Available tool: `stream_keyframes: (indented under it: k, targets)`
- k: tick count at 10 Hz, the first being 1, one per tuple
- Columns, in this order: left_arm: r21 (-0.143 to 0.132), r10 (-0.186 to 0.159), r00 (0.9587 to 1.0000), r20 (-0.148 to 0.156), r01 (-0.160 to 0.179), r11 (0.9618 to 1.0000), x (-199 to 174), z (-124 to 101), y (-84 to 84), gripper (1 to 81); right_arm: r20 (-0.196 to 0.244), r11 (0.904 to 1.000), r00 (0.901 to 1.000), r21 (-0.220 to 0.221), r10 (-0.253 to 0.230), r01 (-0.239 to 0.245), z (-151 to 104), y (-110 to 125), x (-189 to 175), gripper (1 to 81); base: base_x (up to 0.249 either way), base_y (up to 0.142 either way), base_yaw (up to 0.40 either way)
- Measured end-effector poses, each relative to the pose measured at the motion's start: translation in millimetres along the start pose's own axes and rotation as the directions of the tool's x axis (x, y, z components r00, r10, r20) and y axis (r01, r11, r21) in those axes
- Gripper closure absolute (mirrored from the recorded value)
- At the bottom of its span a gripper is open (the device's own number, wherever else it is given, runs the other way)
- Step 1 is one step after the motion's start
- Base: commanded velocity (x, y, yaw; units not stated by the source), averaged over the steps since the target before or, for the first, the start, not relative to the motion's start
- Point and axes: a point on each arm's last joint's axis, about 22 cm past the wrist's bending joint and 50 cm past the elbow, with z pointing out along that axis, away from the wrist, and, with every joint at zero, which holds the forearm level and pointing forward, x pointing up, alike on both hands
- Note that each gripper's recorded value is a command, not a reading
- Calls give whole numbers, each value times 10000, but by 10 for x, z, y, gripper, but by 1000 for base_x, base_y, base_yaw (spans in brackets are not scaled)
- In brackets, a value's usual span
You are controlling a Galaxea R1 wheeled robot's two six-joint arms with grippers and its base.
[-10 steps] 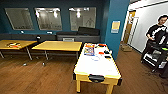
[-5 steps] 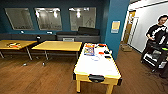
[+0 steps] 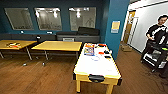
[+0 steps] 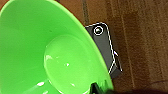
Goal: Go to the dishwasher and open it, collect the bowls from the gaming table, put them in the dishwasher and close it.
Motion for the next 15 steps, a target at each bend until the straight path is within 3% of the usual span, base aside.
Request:
stream_keyframes:
  k: [2, 4, 6, 9, 15]
  targets:
    - [-13, -3, 10000, 8, 3, 10000, -4, 11, 14, 811, 9, 10000, 10000, 0, 0, 0, 0, 0, -2, 811, 0, 0, -387]
    - [-5, -96, 9996, 253, 96, 10000, -194, 31, 45, 811, -219, 10000, 9997, 26, -71, 71, 10, -19, 141, 811, 0, 0, -387]
    - [261, 62, 10000, -22, -61, 9996, 44, 29, -80, 811, 108, 10000, 9999, -3, -3, 3, 1, 2, -41, 811, 0, 0, -387]
    - [239, 17, 10000, 73, -19, 9997, -55, 142, 12, 811, 87, 10000, 10000, -6, 3, -3, 36, -11, -55, 811, 0, 0, -387]
    - [495, 12, 9999, 134, -18, 9988, -128, 117, -105, 811, 66, 9998, 10000, -181, -21, 22, 93, 45, -57, 811, 0, 0, -387]
